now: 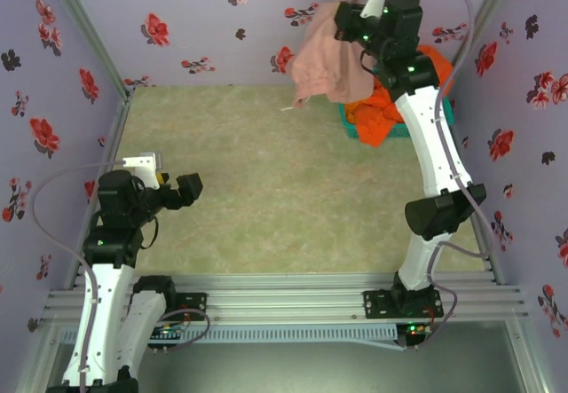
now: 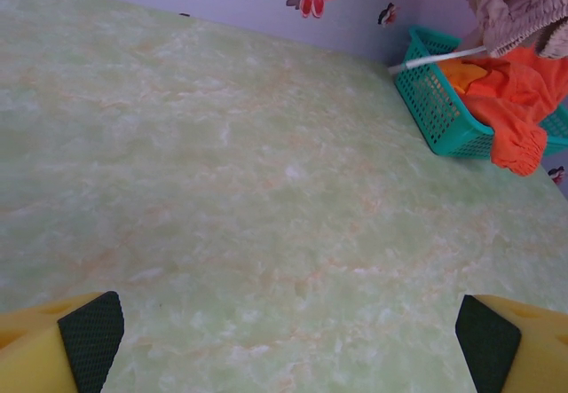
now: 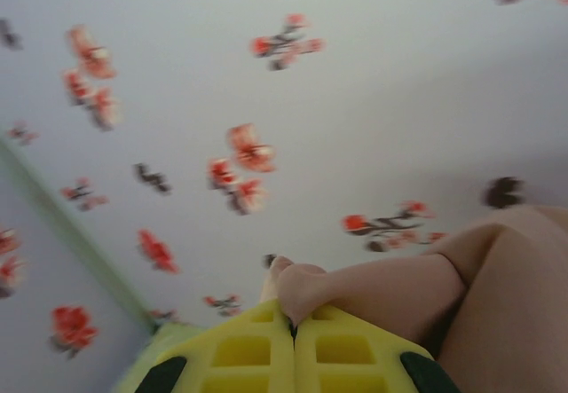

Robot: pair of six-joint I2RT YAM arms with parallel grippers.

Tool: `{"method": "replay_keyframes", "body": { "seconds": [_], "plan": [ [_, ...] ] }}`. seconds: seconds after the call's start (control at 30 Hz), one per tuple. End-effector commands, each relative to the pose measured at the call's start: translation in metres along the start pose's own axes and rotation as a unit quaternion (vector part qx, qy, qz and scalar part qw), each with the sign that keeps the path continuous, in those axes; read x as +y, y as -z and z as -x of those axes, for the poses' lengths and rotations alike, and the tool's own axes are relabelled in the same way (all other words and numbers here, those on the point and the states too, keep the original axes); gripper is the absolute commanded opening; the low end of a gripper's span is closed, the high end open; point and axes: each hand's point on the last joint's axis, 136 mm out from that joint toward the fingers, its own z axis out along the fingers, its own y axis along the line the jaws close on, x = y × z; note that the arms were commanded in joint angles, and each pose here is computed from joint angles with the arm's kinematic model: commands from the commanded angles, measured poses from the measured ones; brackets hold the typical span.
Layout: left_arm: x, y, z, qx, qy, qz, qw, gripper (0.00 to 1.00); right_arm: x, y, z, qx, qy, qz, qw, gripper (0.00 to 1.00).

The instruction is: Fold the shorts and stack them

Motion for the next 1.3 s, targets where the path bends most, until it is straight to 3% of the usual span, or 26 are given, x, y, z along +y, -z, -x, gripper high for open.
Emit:
{"method": "replay_keyframes", "body": {
  "seconds": [0.0,0.13,0.2,0.33,0.4,0.5,0.6,0.8,0.93,1.27],
  "plan": [
    [0.001,0.003,0.001,-0.009,-0.015,0.006,1.0,0.99,0.055,0.026,0.019,-0.015,0.006,0.064,0.998,0.0],
    [0.001,0.006,0.002,-0.018,-0.017,0.008,1.0,0.99,0.062,0.025,-0.028,0.04,0.034,0.061,0.997,0.13],
    [0.001,0.008,0.004,-0.023,-0.018,0.01,1.0,0.99,0.052,0.027,-0.053,0.057,0.064,0.039,0.996,0.34],
    [0.005,0.008,0.004,-0.025,-0.015,0.021,0.999,0.99,0.032,0.046,-0.095,0.083,0.111,0.002,0.99,0.65],
    [0.012,0.006,0.002,-0.025,-0.004,0.038,0.999,0.99,0.028,0.057,-0.117,0.105,0.138,-0.016,0.985,0.74],
    [0.026,0.0,-0.004,-0.018,0.046,0.065,0.997,0.99,0.031,0.072,-0.16,0.149,0.17,-0.015,0.974,0.84],
    [0.039,-0.007,-0.009,-0.01,0.146,0.097,0.984,0.99,0.035,0.085,-0.212,0.204,0.194,-0.004,0.96,0.97],
    [0.051,-0.025,-0.026,-0.012,0.302,0.103,0.948,0.97,0.016,0.107,-0.281,0.255,0.163,-0.026,0.953,0.99],
    [0.073,-0.056,-0.065,0.005,0.367,0.122,0.922,0.88,0.005,0.122,-0.308,0.278,0.134,-0.039,0.95,0.99],
    [0.074,-0.133,-0.107,0.101,0.321,0.12,0.934,0.8,0.0,0.159,-0.337,0.3,0.129,-0.046,0.944,0.99]
  ]
}}
